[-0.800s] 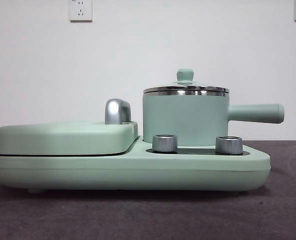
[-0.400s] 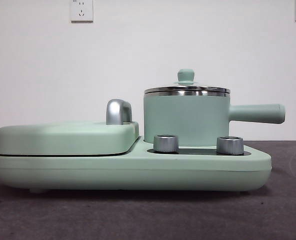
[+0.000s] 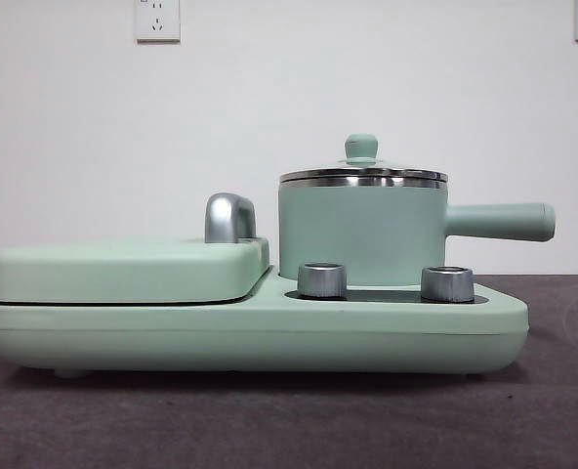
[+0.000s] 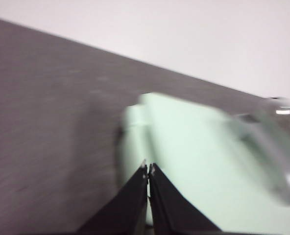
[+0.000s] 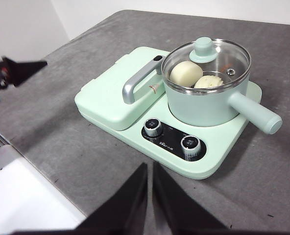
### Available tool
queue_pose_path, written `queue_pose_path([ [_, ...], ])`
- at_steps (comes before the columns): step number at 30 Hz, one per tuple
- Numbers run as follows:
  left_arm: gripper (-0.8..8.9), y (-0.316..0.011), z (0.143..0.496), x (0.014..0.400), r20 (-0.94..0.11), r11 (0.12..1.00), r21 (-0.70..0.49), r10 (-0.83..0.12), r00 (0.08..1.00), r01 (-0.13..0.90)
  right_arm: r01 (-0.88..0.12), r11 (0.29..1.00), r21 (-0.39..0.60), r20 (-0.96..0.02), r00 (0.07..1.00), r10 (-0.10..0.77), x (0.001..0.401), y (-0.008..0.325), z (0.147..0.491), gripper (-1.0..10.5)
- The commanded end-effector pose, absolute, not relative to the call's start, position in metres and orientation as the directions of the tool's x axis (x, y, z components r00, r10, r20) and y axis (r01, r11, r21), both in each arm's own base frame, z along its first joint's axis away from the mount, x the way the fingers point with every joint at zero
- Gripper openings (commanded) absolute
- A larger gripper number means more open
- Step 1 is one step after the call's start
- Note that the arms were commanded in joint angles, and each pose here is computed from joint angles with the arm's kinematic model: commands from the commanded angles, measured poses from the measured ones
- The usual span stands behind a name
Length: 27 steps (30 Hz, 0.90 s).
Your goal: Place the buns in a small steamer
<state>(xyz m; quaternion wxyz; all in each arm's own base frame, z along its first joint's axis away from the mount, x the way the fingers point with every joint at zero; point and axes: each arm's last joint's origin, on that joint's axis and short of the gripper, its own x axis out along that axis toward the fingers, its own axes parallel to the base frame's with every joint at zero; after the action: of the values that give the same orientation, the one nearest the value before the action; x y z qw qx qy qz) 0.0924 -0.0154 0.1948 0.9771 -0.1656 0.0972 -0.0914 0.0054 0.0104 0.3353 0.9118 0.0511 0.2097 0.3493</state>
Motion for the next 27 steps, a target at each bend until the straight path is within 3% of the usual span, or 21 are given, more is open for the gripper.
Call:
queue_pose_path([
  [1, 0.07, -0.011, 0.182, 0.092, -0.153, 0.966, -0.231, -0.155, 0.976, 0.117, -0.626, 0.745, 0.230, -0.334, 0.668, 0.665, 0.005, 0.010, 0.337, 0.2],
  [6, 0.07, -0.006, 0.165, 0.092, -0.146, 0.990, -0.120, -0.097, 0.984, 0.080, -0.626, 0.745, 0.230, -0.334, 0.668, 0.665, 0.005, 0.010, 0.337, 0.2],
  [12, 0.07, -0.005, 0.149, 0.095, -0.181, 0.991, -0.122, -0.076, 0.981, 0.054, -0.626, 0.745, 0.230, -0.334, 0.668, 0.665, 0.005, 0.010, 0.337, 0.2],
  [27, 0.07, -0.004, 0.150, 0.096, -0.177, 0.993, -0.117, -0.047, 0.983, 0.027, -0.626, 0.745, 0.230, -0.334, 0.668, 0.665, 0.005, 0.010, 0.337, 0.2],
])
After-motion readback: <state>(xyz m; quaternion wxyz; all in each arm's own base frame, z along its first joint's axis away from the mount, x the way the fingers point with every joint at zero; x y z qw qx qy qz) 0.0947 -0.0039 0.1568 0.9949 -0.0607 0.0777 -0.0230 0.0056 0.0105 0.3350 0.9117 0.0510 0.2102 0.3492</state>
